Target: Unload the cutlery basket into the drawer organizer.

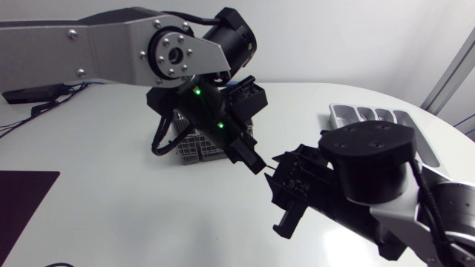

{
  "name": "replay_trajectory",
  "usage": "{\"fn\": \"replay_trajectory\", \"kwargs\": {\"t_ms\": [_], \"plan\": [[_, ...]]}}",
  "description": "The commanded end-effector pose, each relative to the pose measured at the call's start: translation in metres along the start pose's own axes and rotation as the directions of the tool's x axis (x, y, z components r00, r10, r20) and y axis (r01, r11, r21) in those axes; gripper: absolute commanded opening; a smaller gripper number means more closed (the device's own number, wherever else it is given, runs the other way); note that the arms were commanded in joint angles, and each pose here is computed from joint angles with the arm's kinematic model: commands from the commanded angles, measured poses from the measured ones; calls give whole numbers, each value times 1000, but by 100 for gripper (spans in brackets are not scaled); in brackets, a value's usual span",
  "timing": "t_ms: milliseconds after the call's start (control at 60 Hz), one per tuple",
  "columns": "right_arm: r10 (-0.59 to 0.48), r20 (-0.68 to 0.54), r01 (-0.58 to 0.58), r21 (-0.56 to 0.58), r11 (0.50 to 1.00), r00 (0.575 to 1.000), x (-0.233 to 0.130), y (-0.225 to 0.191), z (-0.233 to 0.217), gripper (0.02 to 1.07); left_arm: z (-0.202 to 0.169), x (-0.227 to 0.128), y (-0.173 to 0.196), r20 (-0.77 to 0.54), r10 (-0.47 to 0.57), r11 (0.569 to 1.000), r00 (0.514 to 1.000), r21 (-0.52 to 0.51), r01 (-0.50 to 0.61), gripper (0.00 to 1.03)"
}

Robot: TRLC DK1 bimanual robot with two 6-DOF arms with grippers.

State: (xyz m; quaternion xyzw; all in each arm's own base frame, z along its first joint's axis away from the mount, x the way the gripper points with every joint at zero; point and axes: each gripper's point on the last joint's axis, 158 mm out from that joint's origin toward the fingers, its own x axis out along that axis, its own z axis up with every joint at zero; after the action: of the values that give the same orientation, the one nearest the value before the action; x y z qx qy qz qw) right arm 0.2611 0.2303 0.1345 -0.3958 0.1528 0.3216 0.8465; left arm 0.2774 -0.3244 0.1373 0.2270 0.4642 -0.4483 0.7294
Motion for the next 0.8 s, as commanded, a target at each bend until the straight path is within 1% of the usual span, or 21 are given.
{"fn": "replay_trajectory", "kwargs": {"t_ms": [0,33,67,167,233,300,350,567,600,683,733,783], "plan": [[-2,-24,1,-43,999,1000,5,6,-7,38,5,-2,0,1,-14,999,1000,-35,14,3],[-2,-25,0,-47,999,1000,6,6,-8,36,5,-1,-1,-1,-16,999,1000,-34,16,3],[-4,-28,2,-59,998,1000,7,6,-8,29,4,-1,-1,-2,-16,999,1000,-36,16,3],[-10,-41,7,-74,997,999,9,6,-11,18,4,-2,-1,-5,-16,999,1000,-38,16,3],[-8,-45,4,-77,997,999,10,6,-11,17,3,-3,-2,-9,-19,999,1000,-39,18,3],[-2,-57,-3,-87,996,998,12,8,-14,14,2,-3,-3,-10,-25,999,1000,-40,25,3],[0,-61,-6,-96,995,998,13,9,-14,8,2,-3,-3,-10,-25,999,1000,-40,25,3],[11,-62,-17,-93,996,998,14,12,-16,8,4,-7,-7,3,-44,998,999,-39,44,4],[14,-62,-19,-93,995,998,14,12,-17,8,5,-8,-6,5,-44,998,999,-40,44,8],[18,-68,-25,-95,995,998,14,14,-20,8,7,-10,-3,15,-38,998,999,-55,39,24],[24,-70,-31,-97,995,997,14,16,-21,8,10,-13,-1,24,-34,997,999,-63,36,30],[31,-73,-38,-98,994,997,13,18,-23,8,16,-19,3,49,-31,996,998,-80,35,42]]}}
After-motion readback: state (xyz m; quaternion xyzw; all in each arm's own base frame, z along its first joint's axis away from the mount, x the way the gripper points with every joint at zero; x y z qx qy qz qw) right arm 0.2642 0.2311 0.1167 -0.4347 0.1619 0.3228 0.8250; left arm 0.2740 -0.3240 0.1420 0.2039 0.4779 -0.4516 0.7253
